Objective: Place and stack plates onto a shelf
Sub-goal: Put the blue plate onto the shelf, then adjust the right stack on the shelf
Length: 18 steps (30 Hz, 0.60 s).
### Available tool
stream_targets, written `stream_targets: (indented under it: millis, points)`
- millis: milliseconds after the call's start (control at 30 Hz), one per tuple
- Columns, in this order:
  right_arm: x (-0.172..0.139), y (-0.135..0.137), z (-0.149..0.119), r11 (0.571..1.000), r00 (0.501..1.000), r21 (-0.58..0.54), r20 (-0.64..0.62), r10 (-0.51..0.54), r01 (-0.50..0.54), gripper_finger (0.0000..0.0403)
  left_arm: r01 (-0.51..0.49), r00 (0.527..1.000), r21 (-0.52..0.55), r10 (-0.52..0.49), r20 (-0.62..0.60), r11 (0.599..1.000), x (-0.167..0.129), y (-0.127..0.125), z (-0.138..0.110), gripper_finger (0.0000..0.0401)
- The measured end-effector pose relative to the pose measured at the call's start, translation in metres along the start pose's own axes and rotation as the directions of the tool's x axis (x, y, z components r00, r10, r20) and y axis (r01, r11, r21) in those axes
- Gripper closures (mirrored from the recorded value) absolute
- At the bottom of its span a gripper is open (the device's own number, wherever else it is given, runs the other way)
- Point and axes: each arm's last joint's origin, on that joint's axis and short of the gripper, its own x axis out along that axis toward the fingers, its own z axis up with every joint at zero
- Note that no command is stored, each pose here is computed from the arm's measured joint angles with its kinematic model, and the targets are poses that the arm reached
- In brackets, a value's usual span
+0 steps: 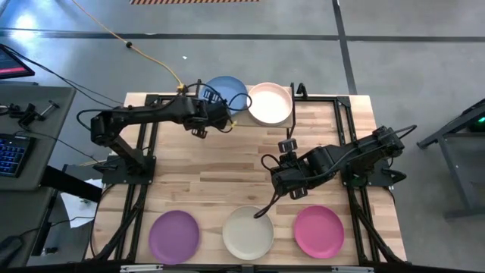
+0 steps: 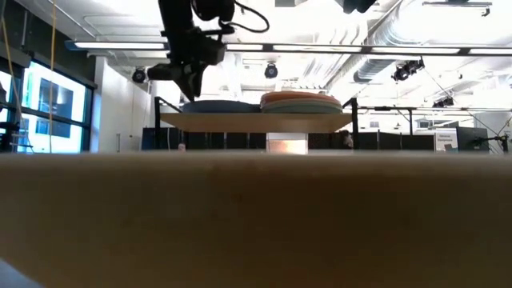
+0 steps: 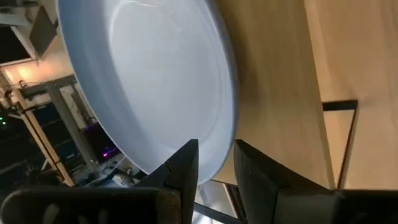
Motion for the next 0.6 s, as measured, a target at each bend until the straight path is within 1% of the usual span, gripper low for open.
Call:
stream_targets:
  millis: [300, 367, 500, 600]
  points:
    - [0.0, 0.0, 0.0, 1.0, 1.0, 0.001, 0.0, -0.001, 0.001, 0.0279, -0.023, 0.998, -0.065, 0.026, 0.048, 0.998, -0.018, 0.005, -0.013, 0.0309]
    - [0.001, -0.003, 0.001, 1.0, 1.0, 0.008, 0.007, -0.021, 0.021, 0.0279, -0.02, 0.998, -0.083, 0.025, 0.056, 0.996, -0.019, 0.006, -0.014, 0.0309]
    - [0.007, -0.018, 0.005, 0.993, 0.993, 0.03, 0.026, -0.112, 0.111, 0.0279, -0.004, 0.998, -0.132, 0.011, 0.058, 0.991, -0.023, 0.004, -0.017, 0.0309]
    - [0.015, -0.037, 0.009, 0.988, 0.989, 0.078, 0.054, -0.14, 0.135, 0.0279, 0.04, 0.997, -0.16, -0.029, 0.072, 0.986, -0.027, -0.001, -0.018, 0.0309]
